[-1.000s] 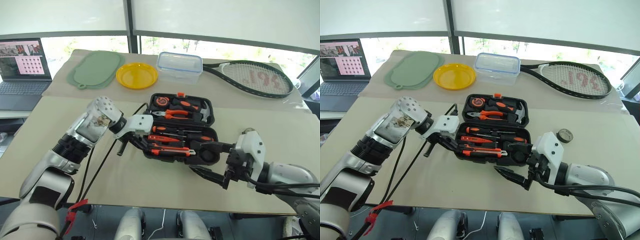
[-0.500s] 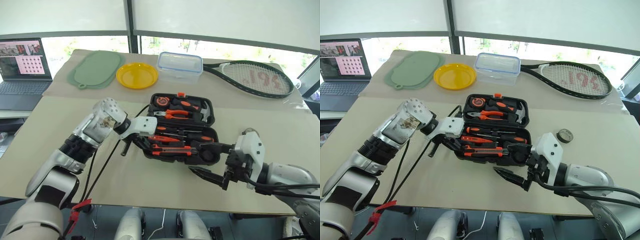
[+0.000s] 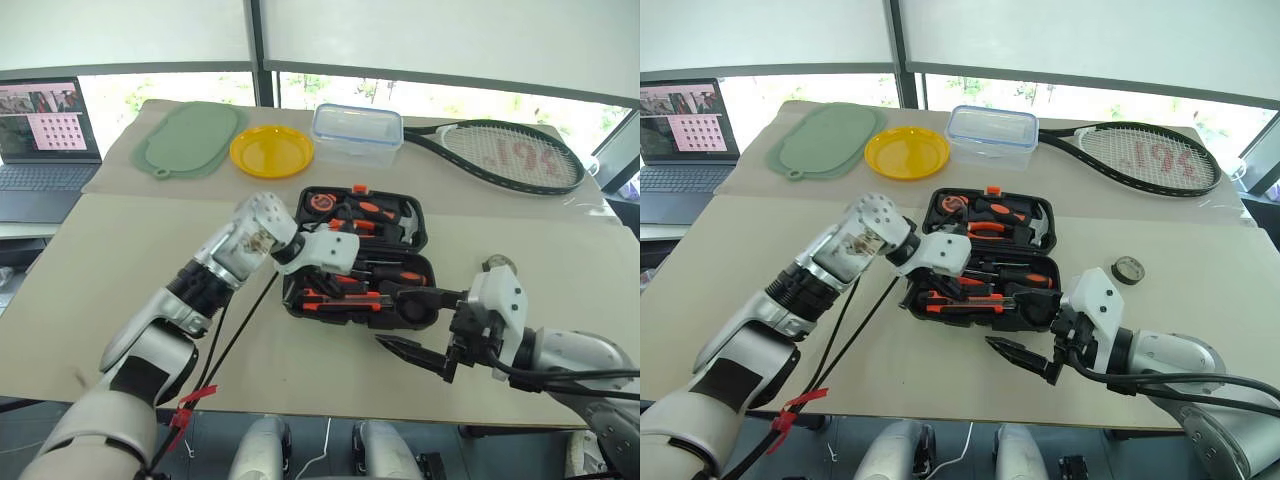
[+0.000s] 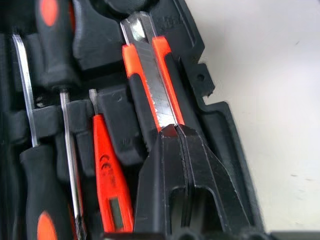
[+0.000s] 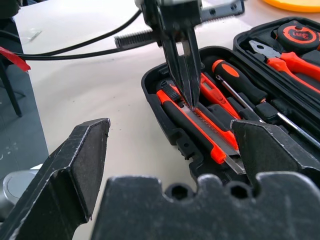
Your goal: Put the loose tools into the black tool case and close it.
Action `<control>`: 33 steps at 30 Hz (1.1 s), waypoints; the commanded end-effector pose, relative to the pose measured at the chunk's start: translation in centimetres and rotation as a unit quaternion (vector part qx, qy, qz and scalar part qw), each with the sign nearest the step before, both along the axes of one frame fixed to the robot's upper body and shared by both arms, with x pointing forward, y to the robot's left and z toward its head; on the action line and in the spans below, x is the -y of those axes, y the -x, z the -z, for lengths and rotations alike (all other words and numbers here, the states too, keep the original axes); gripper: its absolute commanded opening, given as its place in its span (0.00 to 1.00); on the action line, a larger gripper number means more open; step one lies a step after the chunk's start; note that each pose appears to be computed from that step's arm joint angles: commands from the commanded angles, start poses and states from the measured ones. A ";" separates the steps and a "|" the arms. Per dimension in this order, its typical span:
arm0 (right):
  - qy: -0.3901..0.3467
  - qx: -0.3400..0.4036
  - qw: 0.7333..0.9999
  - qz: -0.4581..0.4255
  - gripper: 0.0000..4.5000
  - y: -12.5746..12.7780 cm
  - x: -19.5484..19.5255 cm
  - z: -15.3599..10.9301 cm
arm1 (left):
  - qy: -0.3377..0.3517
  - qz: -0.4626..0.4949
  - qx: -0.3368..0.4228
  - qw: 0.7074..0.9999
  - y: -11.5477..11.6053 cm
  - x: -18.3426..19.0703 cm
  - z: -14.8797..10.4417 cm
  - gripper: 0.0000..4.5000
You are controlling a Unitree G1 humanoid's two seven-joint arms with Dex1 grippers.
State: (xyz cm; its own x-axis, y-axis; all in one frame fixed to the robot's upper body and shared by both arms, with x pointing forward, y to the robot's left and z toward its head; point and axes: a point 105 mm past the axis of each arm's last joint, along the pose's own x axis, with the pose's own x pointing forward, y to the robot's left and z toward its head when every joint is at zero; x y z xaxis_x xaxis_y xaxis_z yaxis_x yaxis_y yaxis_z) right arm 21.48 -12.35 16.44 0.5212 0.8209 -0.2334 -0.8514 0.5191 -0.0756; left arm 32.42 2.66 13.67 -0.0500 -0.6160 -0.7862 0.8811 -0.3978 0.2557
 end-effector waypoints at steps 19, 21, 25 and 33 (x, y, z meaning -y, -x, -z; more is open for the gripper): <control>0.001 0.012 1.000 0.000 1.00 0.3 0.0 -0.4 | -0.013 -0.015 -0.003 1.000 -0.5 -0.6 2.8 0.01; 0.008 0.014 1.000 0.010 1.00 0.1 0.4 -0.4 | 0.043 -0.042 -0.040 0.997 -0.3 -0.1 1.0 0.01; 0.026 0.022 0.997 0.063 1.00 -0.4 2.8 -0.5 | 0.160 -0.086 -0.046 0.982 -1.1 -1.1 -3.3 0.12; 0.073 -0.038 0.977 0.196 1.00 1.3 12.4 0.7 | 0.294 -0.156 -0.077 0.940 0.4 -7.1 -9.3 0.75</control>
State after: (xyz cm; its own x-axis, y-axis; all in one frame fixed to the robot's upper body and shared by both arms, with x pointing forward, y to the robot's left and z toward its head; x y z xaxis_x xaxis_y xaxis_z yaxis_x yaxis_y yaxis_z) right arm 20.52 -22.57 14.56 0.7356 0.5578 -0.3844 -0.6234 0.7795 -0.0617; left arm 33.11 9.06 21.23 0.1234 -0.9230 -0.3645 0.9772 0.0490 0.2067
